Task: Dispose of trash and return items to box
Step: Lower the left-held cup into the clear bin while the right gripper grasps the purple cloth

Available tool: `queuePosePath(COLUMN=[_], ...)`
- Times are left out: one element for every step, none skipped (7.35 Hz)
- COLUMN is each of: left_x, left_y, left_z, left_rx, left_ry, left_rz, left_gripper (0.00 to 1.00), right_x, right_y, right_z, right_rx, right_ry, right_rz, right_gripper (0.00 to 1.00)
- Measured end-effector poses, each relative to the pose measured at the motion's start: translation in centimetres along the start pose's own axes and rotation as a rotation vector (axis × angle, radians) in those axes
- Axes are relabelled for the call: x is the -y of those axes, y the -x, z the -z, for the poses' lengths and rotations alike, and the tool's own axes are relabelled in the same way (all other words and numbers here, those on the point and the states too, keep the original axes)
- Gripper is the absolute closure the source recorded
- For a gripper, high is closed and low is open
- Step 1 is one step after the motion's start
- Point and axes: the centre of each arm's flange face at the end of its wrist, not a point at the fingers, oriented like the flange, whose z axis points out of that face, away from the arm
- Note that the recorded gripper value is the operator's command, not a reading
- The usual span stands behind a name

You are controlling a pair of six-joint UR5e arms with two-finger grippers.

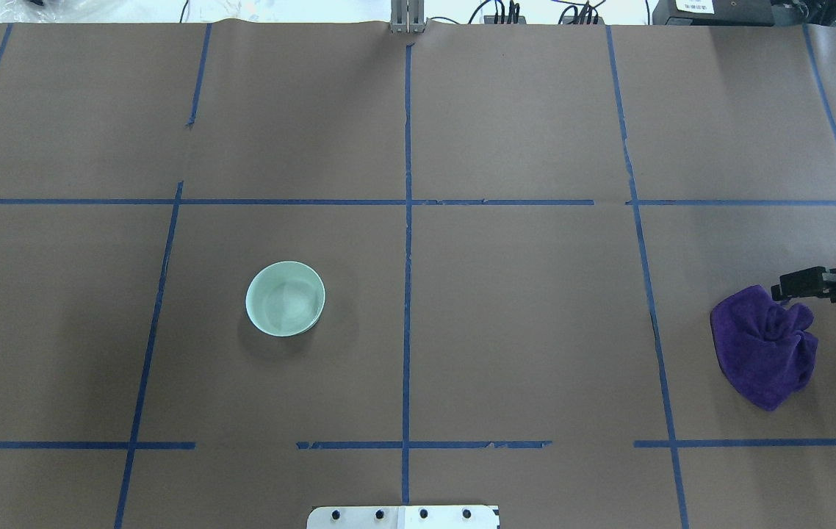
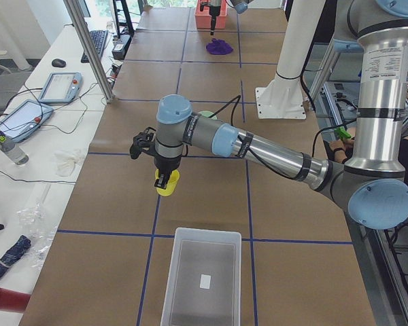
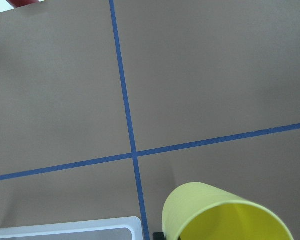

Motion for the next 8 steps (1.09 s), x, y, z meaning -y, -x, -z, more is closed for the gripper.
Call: queuePosePath(left_x=[0.1,0.2,0.2,0.3,0.3,0.1,-0.1,-0.4], left_y=[0.5,0.7,0.8,1.0,1.5,2.4,3.5,4.5], left_z=[-0.1,-0.1,-0.2,-0.3,-0.4,-0.3,-0.1,-0.1], left_rx=[0.003,0.004,0.004,0.005,0.011,0.025,0.038,0.053], left_ry=[0.002,0.003,0.004,0.006,0.006,0.005,0.004,0.006], left_rz=[-0.006,-0.008,-0.007,-0.005,-0.003,-0.01,-0.022,-0.03], left_gripper=[1.0,1.0,1.0,1.0,1.0,1.0,1.0,1.0], right_x=[-1.3,-2.5,-3.7,-4.6,-5.1,-5.4,-5.5,-5.5], right_y=[0.7,0.8,0.6,0.4,0.2,0.2,0.1,0.1], right_z=[-1.1,-2.2,-3.3,-4.5,-5.6,-6.4,-6.9,-7.1], right_rx=[-0.016,-0.042,-0.078,-0.109,-0.132,-0.146,-0.152,-0.154], right_ry=[0.019,0.037,0.049,0.058,0.065,0.07,0.073,0.075], right_rz=[0.017,0.034,0.053,0.069,0.083,0.092,0.096,0.097], right_gripper=[0.0,0.0,0.0,0.0,0.12,0.64,1.0,1.0])
